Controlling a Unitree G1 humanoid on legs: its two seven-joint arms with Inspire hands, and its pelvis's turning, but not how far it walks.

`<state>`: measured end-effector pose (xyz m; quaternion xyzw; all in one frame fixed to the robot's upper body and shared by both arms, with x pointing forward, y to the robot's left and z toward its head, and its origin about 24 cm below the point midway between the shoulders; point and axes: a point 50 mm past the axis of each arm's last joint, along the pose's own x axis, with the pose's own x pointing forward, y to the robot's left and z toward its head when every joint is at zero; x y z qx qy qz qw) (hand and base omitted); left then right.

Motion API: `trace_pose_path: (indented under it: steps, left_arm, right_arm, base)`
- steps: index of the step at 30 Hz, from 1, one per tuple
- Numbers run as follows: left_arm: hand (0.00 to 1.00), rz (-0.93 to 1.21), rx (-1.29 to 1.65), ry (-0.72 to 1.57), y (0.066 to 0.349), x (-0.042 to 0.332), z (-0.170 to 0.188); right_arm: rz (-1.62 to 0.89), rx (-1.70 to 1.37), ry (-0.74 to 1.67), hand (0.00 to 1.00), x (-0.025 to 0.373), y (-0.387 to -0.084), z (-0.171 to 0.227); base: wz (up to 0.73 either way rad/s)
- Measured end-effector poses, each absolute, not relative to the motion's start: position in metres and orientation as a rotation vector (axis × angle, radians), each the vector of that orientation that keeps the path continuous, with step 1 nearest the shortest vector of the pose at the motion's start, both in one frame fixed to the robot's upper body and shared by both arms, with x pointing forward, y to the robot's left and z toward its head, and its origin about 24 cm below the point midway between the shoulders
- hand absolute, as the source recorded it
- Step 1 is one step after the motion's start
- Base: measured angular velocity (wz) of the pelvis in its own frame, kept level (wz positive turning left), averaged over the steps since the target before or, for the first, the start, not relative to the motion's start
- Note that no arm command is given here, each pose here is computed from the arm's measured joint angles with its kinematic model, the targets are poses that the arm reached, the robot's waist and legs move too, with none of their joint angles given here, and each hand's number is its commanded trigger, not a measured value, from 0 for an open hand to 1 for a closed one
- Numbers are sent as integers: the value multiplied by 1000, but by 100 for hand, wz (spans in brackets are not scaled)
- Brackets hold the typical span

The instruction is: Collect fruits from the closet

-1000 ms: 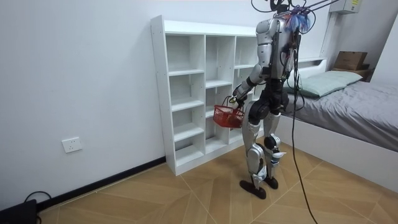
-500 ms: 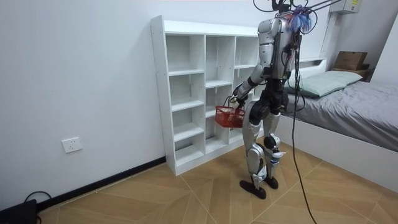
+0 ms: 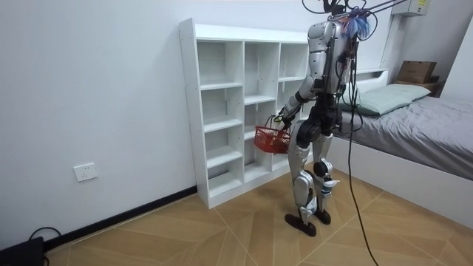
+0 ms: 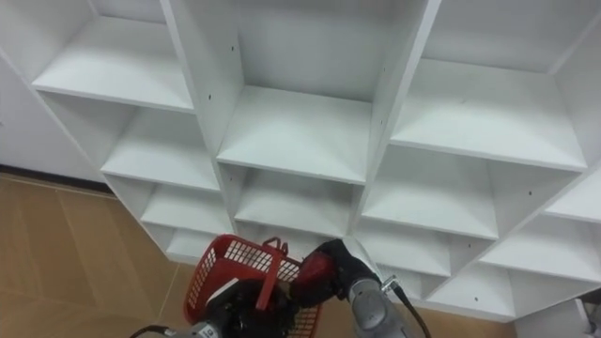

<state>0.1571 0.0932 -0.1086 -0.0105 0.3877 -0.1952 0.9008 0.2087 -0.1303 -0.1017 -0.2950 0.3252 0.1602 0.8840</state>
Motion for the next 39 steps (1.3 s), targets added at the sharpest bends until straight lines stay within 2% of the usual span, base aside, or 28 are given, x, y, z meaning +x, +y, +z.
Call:
trace_pose_path:
  steps: [14, 39]
  left_arm:
    - [100, -361, -29, 798, 106, 160, -109]
    - [100, -346, -27, 838, 111, 148, -116]
  right_arm:
    - [282, -670, 683, 100, 208, -157, -104]
    - [298, -676, 778, 100, 190, -163, -122]
  base:
    - [0]
    - [0]
